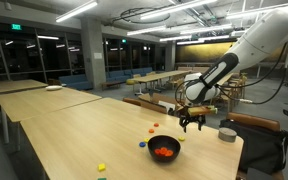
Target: Pick up the yellow, blue and orange objects from the table and put them in the bowl
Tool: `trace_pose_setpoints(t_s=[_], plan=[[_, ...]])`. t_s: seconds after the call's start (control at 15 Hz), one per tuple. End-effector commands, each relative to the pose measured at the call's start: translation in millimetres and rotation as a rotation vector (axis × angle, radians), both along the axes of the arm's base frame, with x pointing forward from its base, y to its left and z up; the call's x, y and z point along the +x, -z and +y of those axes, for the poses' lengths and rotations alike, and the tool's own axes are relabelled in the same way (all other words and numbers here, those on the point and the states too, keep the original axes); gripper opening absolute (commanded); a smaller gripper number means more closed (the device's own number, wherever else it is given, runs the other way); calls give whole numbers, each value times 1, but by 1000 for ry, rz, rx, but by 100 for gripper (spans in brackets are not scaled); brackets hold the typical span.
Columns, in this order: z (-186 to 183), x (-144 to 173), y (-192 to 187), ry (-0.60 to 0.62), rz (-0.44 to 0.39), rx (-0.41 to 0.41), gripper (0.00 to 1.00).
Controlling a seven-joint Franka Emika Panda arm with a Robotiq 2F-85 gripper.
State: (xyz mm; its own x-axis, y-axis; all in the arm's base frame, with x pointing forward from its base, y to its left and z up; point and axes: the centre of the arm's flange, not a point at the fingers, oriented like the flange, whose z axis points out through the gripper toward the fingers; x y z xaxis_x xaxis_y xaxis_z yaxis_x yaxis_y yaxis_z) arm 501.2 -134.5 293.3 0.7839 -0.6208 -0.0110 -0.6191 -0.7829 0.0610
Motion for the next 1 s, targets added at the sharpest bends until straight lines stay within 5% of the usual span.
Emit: trace_pose_setpoints(t_s=[0.0, 0.27, 0.93], plan=[[-16, 17, 18, 54, -66, -15, 100], [-18, 36, 37, 77, -126, 10, 100], [-1, 73, 59, 42, -111, 13, 100]])
